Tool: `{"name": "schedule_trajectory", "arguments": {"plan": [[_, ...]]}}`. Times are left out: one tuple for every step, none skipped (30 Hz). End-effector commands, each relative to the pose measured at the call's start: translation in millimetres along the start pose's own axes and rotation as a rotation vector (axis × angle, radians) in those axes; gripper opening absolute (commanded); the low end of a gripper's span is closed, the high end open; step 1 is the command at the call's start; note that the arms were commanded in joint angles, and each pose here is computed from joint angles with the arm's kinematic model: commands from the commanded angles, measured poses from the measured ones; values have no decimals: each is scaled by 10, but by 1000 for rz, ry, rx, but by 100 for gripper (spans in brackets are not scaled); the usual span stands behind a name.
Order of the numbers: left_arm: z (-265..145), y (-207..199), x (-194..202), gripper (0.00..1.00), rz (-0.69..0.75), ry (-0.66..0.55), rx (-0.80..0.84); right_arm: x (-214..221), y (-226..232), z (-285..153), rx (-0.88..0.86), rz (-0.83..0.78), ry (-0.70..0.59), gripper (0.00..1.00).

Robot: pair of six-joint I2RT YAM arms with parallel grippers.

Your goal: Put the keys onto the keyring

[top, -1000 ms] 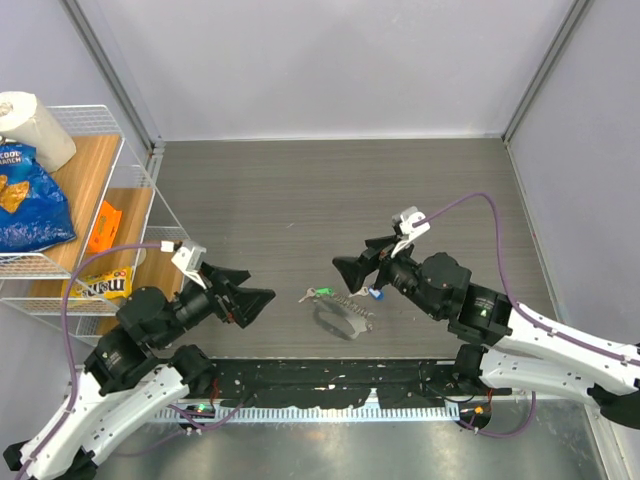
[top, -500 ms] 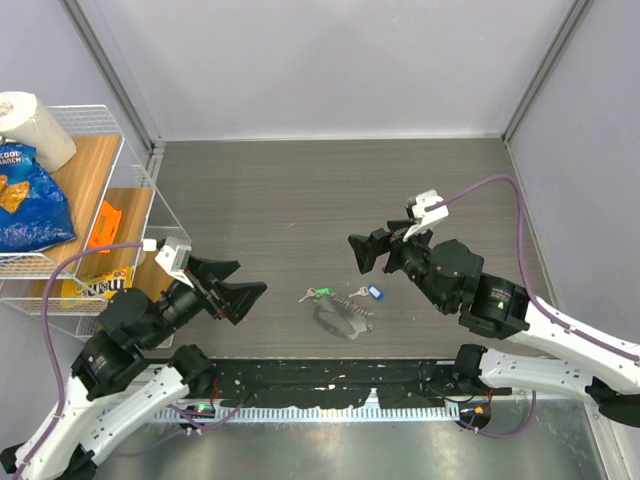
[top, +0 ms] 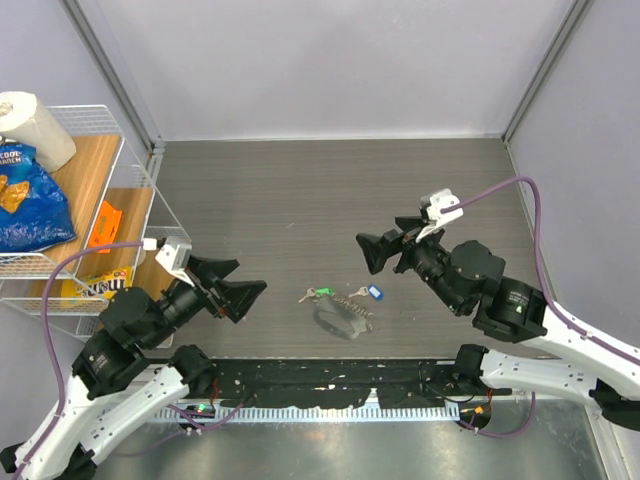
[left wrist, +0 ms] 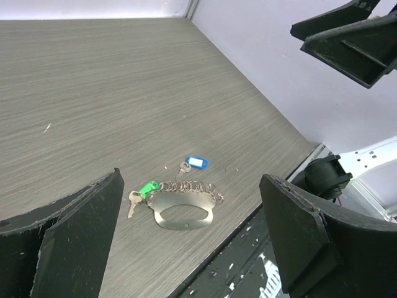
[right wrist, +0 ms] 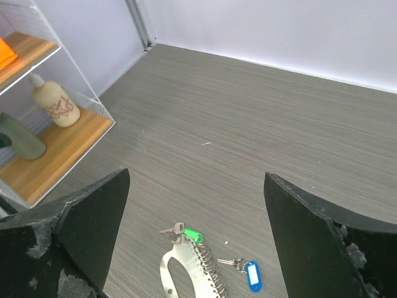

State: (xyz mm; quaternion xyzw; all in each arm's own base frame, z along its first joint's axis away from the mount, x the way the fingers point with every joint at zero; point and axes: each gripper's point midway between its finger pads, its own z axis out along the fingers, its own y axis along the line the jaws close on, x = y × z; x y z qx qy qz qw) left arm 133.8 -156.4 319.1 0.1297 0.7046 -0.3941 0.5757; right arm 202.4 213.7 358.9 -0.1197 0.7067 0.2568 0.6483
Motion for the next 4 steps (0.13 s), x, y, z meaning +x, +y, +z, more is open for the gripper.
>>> {"name": "schedule_trajectory", "arguments": {"plan": [[-27,-29,-218,100,7,-66,-8,-150,125,-24,-68,-55,18,95],[-24,-29,-216,100,4,-65,-8,-188,98,-17,-44,-42,14,95],[-20,-32,-219,100,6,-65,-6,-181,77,7,-23,-39,15,96],[-19,-35,-223,100,2,-65,-6,-181,45,15,-4,-36,10,95]]}}
